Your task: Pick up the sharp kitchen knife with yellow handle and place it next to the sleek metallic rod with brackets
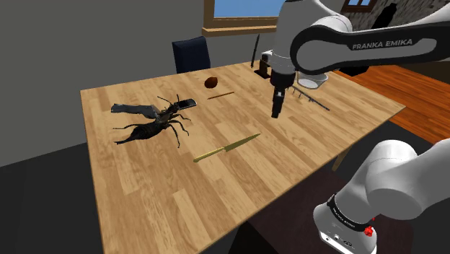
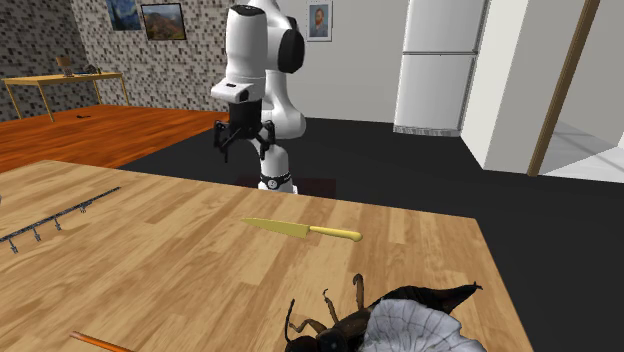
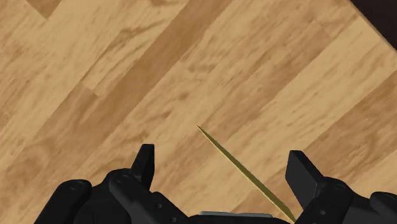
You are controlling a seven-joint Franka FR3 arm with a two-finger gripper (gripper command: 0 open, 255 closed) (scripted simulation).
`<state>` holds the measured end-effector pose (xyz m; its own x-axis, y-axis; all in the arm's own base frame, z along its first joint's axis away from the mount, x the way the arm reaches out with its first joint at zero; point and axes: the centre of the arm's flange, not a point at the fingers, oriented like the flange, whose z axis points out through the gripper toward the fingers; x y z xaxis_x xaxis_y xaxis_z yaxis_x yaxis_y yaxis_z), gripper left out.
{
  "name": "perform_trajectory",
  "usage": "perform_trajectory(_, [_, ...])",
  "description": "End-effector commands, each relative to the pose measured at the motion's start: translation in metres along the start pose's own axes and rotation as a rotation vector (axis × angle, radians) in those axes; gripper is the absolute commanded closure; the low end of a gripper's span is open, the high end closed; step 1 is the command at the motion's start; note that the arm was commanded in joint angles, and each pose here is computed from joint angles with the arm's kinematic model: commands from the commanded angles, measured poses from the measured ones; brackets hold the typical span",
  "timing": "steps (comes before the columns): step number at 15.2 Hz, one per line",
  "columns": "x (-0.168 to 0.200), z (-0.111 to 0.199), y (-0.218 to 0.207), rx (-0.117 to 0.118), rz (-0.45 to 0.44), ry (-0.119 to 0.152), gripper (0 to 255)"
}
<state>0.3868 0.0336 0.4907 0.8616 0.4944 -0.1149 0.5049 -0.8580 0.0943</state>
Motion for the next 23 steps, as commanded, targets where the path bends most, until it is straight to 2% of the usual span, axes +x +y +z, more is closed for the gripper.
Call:
perform_trajectory(1, [0.023,0.015,-0.009,-0.007,-0.124,0.012,0])
perform_trajectory(13, [0.118,0.088,-0.097,-0.041,-0.830,0.077,0])
perform_trajectory(14, [0.120,0.090,-0.101,-0.042,-0.851,0.079,0])
perform_trajectory(21, [0.123,0.130,-0.100,-0.042,-0.851,0.079,0])
perform_trajectory(23, [0.123,0.130,-0.100,-0.042,-0.851,0.079,0])
